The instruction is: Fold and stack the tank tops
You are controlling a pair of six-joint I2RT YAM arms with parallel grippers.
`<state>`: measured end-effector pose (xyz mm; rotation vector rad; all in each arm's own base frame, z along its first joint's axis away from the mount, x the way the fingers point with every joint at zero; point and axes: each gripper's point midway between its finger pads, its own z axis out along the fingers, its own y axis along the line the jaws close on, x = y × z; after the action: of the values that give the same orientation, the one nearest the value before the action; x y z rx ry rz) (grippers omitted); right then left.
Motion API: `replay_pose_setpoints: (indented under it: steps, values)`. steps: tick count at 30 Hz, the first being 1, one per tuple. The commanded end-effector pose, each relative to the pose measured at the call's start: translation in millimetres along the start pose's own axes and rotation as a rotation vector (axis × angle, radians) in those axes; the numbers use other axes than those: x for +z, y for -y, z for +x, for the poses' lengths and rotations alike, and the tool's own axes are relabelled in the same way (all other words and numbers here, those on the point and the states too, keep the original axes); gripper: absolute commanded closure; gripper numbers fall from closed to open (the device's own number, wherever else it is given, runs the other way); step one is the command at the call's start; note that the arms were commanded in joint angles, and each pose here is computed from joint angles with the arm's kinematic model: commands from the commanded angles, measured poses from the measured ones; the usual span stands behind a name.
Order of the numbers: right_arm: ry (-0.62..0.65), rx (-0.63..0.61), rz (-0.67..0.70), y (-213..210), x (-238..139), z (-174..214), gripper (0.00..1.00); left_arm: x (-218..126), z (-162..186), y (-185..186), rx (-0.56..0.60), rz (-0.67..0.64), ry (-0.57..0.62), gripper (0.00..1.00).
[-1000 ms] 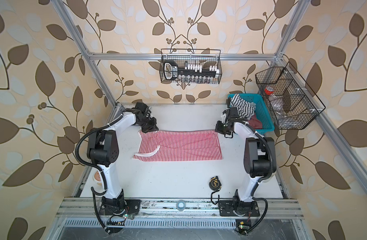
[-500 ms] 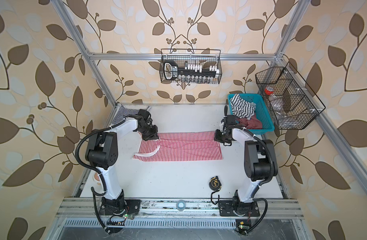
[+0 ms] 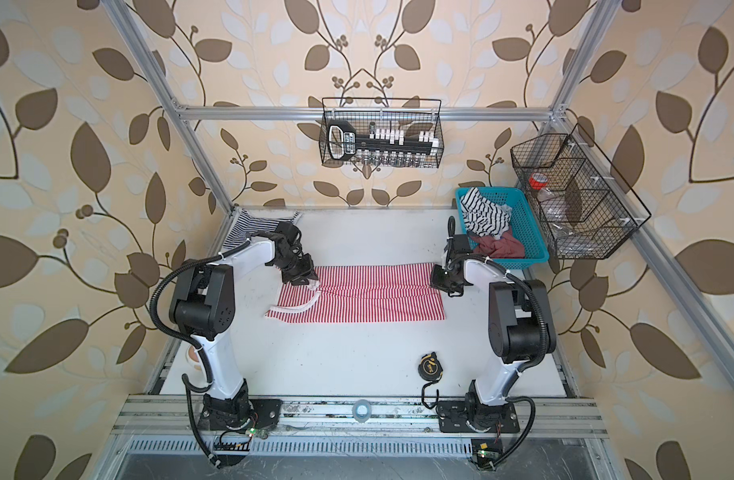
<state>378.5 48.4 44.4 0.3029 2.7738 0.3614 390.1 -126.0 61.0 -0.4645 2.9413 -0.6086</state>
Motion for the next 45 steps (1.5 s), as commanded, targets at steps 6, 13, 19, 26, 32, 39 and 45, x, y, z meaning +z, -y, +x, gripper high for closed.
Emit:
replay_pose_setpoints:
  steps: [6,13,19,26,32,39,45]
  values:
    - [0.082,-0.012,-0.010,-13,-32,-12,0.71,-72,-45,-4,-0.013,-0.109,0.197,0.55]
    - [0.070,-0.012,-0.035,-19,-26,-11,0.73,-48,-93,-12,-0.023,-0.176,0.168,0.66]
    - [0.064,-0.015,-0.049,-23,-22,-13,0.74,-24,-111,-32,-0.039,-0.245,0.132,0.71]
    - [0.056,-0.014,-0.054,-25,-16,-13,0.76,-24,-100,-48,-0.059,-0.272,0.139,0.75]
    - [0.040,-0.021,-0.063,-29,-9,-11,0.77,-27,-89,-69,-0.088,-0.317,0.136,0.76]
    - [0.005,-0.017,-0.077,-31,7,-4,0.78,-28,-89,-82,-0.105,-0.343,0.141,0.76]
    - [-0.053,-0.007,-0.042,-19,27,9,0.81,-22,-91,-92,-0.118,-0.354,0.135,0.76]
